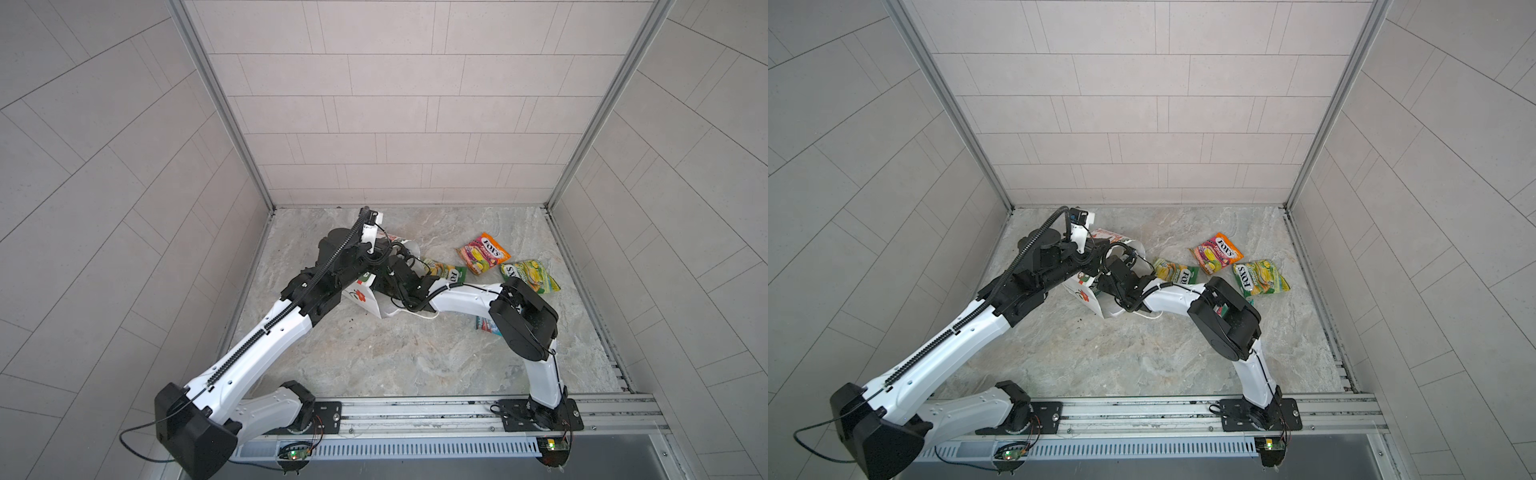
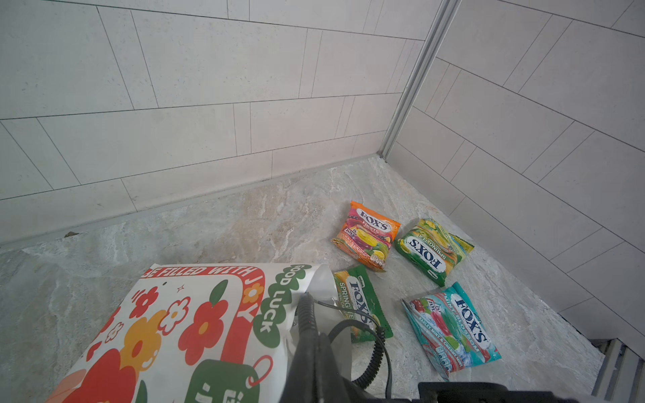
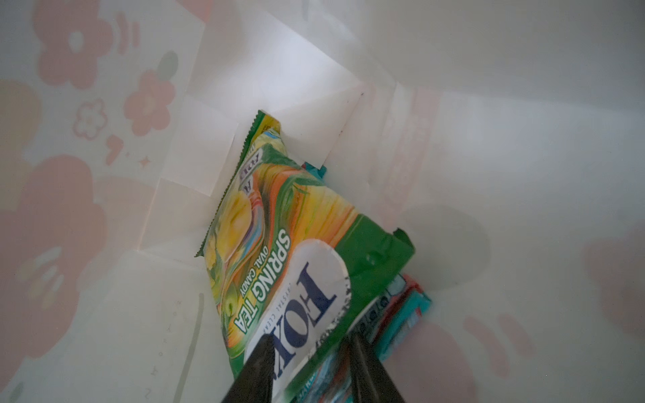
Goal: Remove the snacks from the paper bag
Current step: 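Reach deep into the bag with the right gripper toward the green Spring Tea packet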
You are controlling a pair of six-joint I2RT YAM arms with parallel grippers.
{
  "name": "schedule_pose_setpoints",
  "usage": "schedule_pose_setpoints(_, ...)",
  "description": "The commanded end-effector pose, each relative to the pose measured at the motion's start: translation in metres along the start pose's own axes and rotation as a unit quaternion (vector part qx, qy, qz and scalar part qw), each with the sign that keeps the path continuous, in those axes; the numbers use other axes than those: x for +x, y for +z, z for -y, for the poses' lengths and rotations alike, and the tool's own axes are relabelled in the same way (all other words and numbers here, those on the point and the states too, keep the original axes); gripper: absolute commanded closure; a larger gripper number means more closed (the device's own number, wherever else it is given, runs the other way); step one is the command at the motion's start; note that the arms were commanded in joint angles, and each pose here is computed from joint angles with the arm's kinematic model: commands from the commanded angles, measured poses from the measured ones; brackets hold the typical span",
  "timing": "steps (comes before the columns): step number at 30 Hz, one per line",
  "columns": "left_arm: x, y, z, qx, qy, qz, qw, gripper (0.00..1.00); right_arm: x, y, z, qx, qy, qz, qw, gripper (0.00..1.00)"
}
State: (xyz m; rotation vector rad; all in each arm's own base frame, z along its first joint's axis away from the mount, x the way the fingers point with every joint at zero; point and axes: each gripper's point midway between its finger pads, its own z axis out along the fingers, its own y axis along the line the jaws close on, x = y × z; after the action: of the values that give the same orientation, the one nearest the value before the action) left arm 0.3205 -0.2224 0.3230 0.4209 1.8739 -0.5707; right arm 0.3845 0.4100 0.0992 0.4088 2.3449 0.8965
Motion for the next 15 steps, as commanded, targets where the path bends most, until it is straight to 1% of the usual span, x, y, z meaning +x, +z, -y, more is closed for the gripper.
schedule_pose_setpoints(1, -0.006, -0.005, 0.004, 0.013, -0.006, 0.017, 1.0, 1.0, 0.001, 0.01, 0.001, 0.005, 0.016, 0.004, 1.0, 0.63)
schedule_pose_setpoints(6, -0.008, -0.006, 0.005, 0.015, -0.009, 0.02, 1.0, 1.0, 0.0, 0.016, 0.007, 0.021, 0.032, 0.012, 0.999, 0.63)
schedule_pose_setpoints(11, -0.009, -0.006, 0.007, 0.021, -0.011, 0.022, 0.999, 1.0, -0.003, 0.024, 0.002, 0.011, 0.039, 0.015, 0.999, 0.63)
schedule_pose_setpoints(14, -0.008, -0.007, 0.007, 0.02, -0.007, 0.022, 1.0, 1.0, -0.005, 0.032, -0.003, -0.008, 0.051, 0.019, 0.998, 0.64)
schedule_pose_setpoints(15, -0.009, -0.008, 0.006, 0.017, -0.008, 0.023, 1.0, 1.0, -0.006, 0.035, -0.007, -0.025, 0.055, 0.018, 0.998, 0.66)
